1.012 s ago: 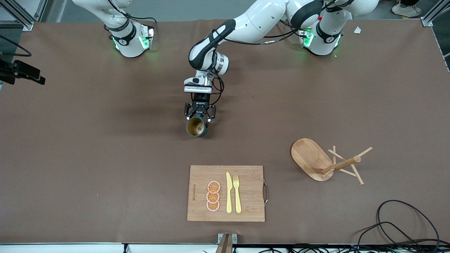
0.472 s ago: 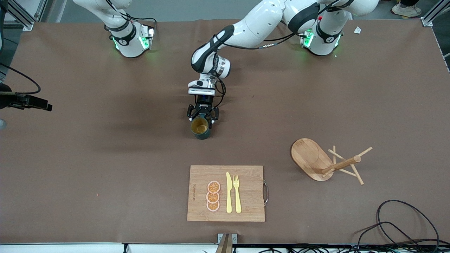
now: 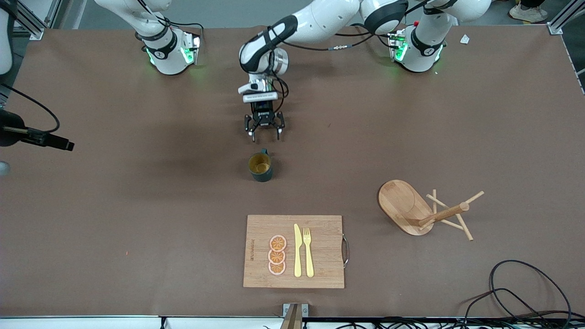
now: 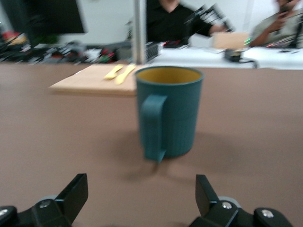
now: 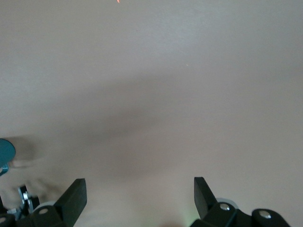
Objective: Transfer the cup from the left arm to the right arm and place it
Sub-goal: 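Release the mug upright and raise the left gripper while the right gripper approaches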
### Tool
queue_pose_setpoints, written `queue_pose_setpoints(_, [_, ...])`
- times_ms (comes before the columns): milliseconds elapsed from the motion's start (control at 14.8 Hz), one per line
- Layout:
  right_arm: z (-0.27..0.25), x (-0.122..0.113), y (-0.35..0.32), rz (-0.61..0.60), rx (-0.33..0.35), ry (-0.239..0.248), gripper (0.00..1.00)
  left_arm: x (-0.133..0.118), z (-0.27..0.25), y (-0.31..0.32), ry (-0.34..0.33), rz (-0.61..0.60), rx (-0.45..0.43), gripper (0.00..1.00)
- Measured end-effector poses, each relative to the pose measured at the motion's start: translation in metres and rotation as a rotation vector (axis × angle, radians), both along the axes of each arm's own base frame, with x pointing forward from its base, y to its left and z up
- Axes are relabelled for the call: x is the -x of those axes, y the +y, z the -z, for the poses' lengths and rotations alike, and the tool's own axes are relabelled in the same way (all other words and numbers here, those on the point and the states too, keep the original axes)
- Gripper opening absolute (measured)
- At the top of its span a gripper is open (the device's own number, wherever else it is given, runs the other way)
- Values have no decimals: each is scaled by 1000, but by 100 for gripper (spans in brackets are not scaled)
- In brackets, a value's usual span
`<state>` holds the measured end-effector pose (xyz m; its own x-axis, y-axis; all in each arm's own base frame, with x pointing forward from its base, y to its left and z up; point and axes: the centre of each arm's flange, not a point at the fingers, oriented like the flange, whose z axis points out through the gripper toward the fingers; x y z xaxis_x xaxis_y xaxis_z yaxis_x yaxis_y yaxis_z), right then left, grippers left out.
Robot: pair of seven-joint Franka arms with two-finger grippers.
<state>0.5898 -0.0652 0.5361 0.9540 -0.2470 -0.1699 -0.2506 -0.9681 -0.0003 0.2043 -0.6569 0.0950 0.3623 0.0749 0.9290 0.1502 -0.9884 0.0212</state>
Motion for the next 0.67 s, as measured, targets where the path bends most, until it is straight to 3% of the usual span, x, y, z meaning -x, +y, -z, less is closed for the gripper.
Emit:
queue_pose_setpoints(405, [48,-8,68,192,17,21,100,63,-99,-10,257,-278,79,100])
queue_pose_setpoints(675, [78,0,148,340,58,32,100,64,-165,-5,407,-447,144,100])
